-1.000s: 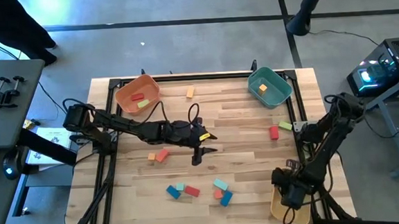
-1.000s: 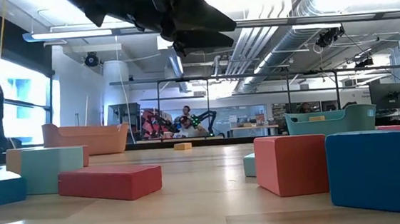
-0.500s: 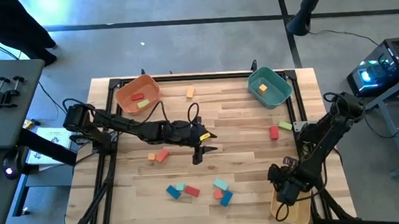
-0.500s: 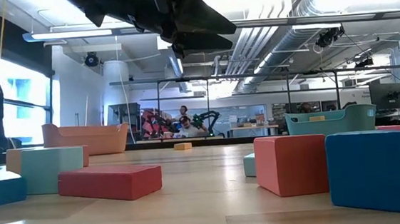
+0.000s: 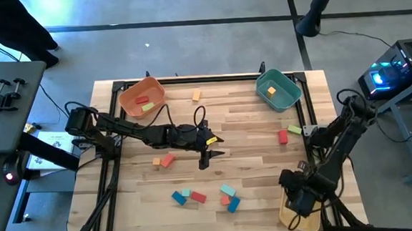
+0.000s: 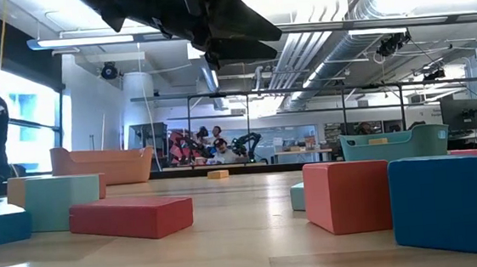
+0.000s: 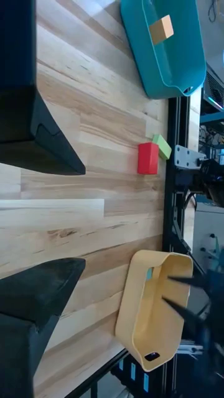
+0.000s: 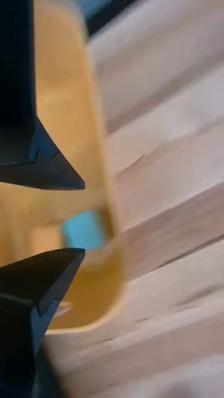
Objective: Sort blocks by size
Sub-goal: Put the thick blue rectangular block into the green bin
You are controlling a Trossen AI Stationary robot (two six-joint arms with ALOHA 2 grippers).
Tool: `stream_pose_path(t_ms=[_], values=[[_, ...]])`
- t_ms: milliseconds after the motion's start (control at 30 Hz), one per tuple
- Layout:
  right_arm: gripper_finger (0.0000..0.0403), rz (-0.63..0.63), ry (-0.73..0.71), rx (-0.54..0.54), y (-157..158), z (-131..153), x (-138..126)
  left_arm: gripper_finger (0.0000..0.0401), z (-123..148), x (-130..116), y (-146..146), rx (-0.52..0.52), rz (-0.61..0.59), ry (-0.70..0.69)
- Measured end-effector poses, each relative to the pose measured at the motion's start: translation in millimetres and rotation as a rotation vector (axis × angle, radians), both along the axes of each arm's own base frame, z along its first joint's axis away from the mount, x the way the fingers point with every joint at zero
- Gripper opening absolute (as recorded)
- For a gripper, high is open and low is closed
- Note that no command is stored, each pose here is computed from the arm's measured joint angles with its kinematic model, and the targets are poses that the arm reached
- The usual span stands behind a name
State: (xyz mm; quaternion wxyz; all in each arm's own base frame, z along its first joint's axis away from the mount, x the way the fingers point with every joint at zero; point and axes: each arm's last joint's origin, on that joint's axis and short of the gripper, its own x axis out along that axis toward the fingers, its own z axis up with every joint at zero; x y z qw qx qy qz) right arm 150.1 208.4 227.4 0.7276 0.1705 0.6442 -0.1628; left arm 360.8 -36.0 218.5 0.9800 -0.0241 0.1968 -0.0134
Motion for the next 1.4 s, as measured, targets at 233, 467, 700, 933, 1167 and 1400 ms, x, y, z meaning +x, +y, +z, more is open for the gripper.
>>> stream_pose_path(t_ms=[233, 467, 700, 933, 1167, 1400], values=[[0.0153, 0.136, -0.479, -0.208, 12.6, 15.0, 8.3, 0.0215, 0.3, 0.0, -1.3, 0.007, -0.007, -0.004], [0.0153, 0.143, -0.691, -0.563, -13.3, -15.0, 18.6, 0.0215, 4.4, 1.9, -2.1, 0.002, -0.008, -0.053], [0.0153, -0.029, -0.636, -0.776, -65.8, -38.3, 41.7, 0.0215, 2.3, 5.1, -3.6, 0.009, -0.015, -0.078], [0.0153, 0.054, -0.367, -0.731, -104.0, -43.4, 72.5, 0.0215, -6.0, 13.9, 0.8, 0.039, 0.0, -0.127], [0.0153, 0.402, -0.282, -0.698, -122.5, -41.9, 100.7, 0.0215, -27.8, 22.9, 5.6, 0.021, 0.025, -0.106], [0.0153, 0.587, -0.333, -0.419, -128.8, -41.3, 114.9, 0.0215, -36.2, 19.8, -3.8, -0.043, 0.012, -0.021]])
